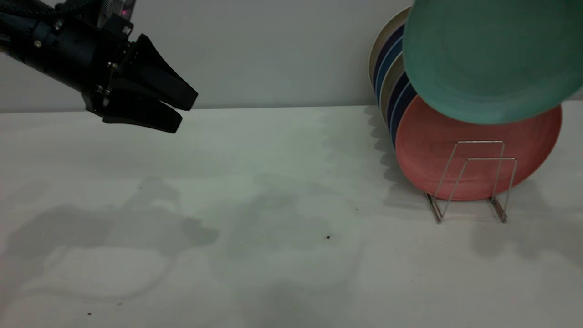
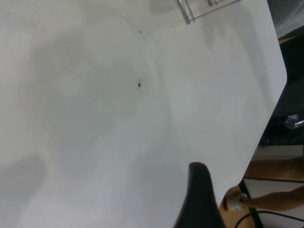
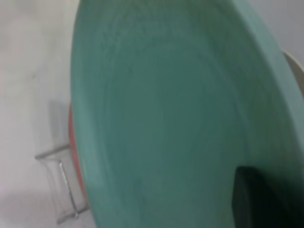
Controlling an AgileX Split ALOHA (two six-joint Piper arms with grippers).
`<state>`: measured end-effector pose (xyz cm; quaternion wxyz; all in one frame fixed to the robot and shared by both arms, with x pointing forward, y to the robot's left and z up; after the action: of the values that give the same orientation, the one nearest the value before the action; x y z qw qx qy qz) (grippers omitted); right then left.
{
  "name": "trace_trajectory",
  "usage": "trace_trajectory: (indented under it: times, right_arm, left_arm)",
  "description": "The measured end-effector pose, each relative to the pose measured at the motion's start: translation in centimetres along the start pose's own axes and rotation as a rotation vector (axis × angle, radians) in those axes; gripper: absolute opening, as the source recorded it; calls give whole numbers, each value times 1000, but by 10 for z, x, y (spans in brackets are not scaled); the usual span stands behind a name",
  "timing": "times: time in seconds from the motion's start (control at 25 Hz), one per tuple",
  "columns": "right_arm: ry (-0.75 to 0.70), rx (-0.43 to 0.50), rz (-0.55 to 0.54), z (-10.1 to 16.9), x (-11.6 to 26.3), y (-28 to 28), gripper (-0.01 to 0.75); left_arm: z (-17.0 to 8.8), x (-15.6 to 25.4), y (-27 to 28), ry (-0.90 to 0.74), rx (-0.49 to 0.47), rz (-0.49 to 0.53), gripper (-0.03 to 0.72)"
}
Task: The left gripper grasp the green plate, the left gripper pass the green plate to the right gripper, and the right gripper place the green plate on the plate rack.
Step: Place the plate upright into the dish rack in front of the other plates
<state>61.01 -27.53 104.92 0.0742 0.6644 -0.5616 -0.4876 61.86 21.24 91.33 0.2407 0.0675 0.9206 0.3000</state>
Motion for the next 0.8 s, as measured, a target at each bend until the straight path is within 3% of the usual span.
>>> trace_trajectory:
  times: [0.16,0.8]
  right_arm:
    - [-8,32,2,6,7,-3,79]
    - [-39,-26,30,14,26,-34,79]
  left_arm:
    - [1,0,0,0,-5,-2,588]
    - [1,-1,0,-1,-8,-4,588]
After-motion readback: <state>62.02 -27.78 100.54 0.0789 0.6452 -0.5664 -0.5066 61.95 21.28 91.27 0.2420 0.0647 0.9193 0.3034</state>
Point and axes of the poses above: a point on each arm's last joint axis where the gripper is mounted, y pointing back along that axis away from the gripper, z along the wrist's bending axis when the last joint is at zero, x = y × z, the point moved 3 cm from there along -y, pointing out along that axis toward the gripper, and after that the axes turned 5 degrees about -y, right-handed, at the moved point
